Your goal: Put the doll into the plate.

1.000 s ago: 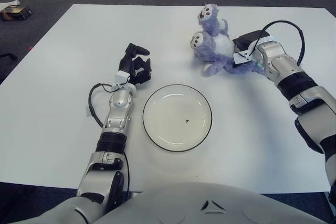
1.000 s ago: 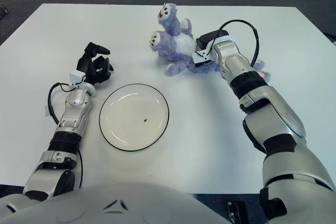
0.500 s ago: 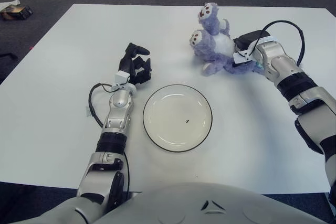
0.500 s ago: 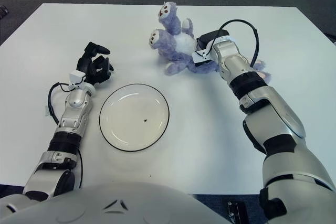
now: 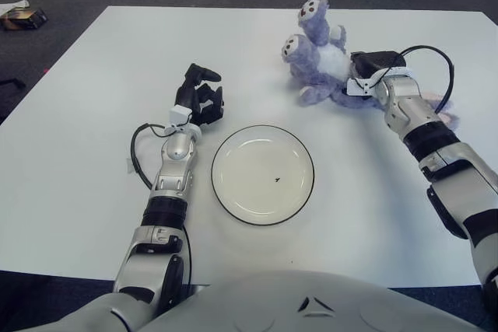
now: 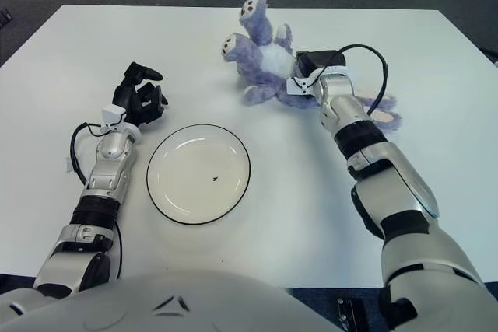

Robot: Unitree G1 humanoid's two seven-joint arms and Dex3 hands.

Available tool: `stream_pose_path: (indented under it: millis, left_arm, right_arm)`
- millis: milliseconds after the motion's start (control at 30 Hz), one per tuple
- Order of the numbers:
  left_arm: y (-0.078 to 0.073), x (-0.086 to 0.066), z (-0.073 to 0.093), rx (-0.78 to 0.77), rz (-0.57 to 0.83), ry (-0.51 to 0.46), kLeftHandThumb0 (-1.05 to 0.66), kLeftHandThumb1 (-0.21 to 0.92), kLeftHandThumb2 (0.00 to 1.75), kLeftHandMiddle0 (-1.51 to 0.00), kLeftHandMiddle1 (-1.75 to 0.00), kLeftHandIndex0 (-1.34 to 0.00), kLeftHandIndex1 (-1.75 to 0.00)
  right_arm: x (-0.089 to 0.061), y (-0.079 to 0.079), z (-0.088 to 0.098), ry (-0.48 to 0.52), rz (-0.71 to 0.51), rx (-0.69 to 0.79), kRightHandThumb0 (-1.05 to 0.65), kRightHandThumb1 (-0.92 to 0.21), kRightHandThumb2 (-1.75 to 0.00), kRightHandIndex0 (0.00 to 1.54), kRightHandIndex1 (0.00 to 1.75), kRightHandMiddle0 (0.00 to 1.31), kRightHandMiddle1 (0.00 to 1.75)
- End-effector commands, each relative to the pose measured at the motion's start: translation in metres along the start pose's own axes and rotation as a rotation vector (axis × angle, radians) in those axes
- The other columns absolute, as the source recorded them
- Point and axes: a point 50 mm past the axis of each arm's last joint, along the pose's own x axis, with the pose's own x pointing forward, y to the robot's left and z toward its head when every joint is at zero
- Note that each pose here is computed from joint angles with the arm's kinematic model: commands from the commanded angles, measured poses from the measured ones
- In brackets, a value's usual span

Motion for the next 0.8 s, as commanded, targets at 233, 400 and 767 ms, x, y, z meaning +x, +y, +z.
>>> stream_pose_path:
  millis: [233,400,767]
  left_arm:
    - [0.002,-0.023,-0.029,-0.007,0.025,0.126,-0.38,0.68,0.84,-0.70,-1.75,-0.35,-1.75]
    - [0.002,-0.023,-0.029,-0.008,0.025,0.126,-0.38,0.68,0.85,-0.70,-1.75,-0.35,-1.75]
    - [0.003,-0.022,-0.029,-0.009,0.026,0.126,-0.38,0.67,0.85,-0.70,-1.75,-0.35,-1.75]
  right_arm:
    - [-0.009,0.038,-0.008,0.011,0.113,0.021,-0.43,-0.42,-1.18,0.85,1.75,0.52,1.75]
    - [-0.009,0.037,-0.009,0.011,0.105,0.059,-0.43,-0.42,-1.18,0.84,1.75,0.52,1.75]
    - [-0.012,0.032,-0.018,-0.034,0.052,0.235,-0.43,-0.42,-1.18,0.81,1.75,0.52,1.75]
